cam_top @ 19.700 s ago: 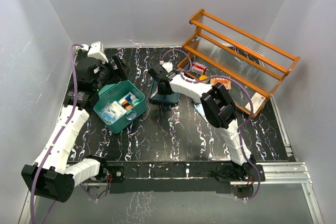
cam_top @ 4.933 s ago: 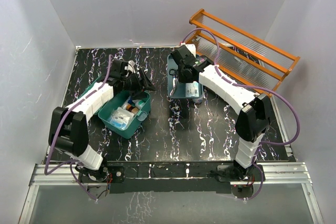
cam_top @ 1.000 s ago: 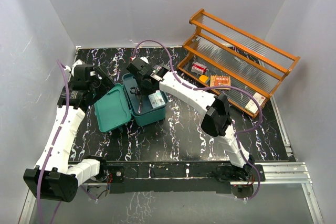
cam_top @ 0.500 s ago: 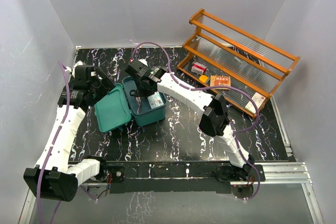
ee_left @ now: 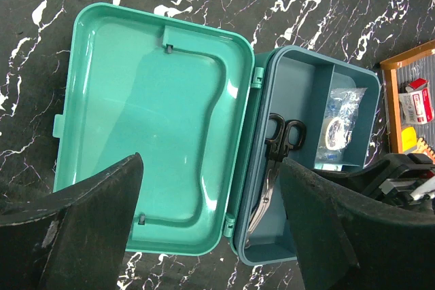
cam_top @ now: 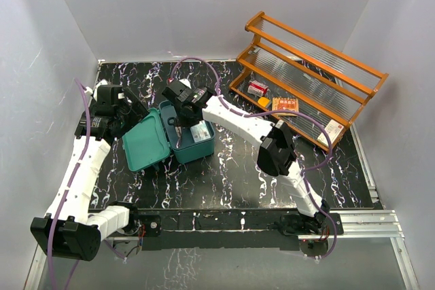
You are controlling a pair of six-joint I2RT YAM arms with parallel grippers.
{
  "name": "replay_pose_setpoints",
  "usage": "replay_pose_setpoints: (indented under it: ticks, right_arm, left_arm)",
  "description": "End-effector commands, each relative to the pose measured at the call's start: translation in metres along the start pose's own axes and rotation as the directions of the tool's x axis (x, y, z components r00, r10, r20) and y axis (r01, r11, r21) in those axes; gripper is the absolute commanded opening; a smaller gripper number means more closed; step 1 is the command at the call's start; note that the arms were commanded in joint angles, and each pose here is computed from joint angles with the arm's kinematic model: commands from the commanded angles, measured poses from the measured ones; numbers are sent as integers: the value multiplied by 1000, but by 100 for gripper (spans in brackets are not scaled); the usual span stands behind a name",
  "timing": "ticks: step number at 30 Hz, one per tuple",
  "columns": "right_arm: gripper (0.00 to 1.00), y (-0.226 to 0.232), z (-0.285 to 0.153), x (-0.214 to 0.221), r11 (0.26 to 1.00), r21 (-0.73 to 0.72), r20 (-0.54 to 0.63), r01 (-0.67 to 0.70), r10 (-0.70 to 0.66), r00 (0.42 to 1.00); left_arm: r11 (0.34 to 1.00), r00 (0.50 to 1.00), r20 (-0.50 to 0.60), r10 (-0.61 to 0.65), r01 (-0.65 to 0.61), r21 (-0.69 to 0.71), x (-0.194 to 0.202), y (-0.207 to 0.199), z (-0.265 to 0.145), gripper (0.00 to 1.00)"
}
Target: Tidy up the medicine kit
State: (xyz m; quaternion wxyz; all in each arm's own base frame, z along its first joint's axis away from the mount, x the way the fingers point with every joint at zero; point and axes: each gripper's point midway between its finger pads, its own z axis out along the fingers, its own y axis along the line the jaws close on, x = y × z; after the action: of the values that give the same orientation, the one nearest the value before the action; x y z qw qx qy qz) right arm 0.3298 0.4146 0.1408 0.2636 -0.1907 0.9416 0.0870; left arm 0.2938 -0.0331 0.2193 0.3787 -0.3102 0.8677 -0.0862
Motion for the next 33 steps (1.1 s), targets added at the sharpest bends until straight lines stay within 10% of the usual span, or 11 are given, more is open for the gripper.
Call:
replay_pose_setpoints:
  ticks: [1, 11, 18, 33]
  right_arm:
    - [0, 3, 2, -8, 1000, -3, 52, 0, 0, 999]
    - [0, -3, 6, -5, 1000, 25, 46, 17, -18, 999]
    - [22, 5, -32, -39, 999, -43, 143, -23, 29, 989]
    - [49, -38, -103, -92, 976, -166, 359, -144, 196, 913]
  left_arm:
    - [1000, 1000, 13, 7, -7, -14, -3, 4, -3, 80]
    - [1000, 1000, -10, 2, -2, -28, 3, 6, 2, 83]
    - [998, 999, -25, 26, -27, -52, 0, 12, 7, 98]
    - [998, 997, -71, -28, 24, -53, -16, 38, 36, 99]
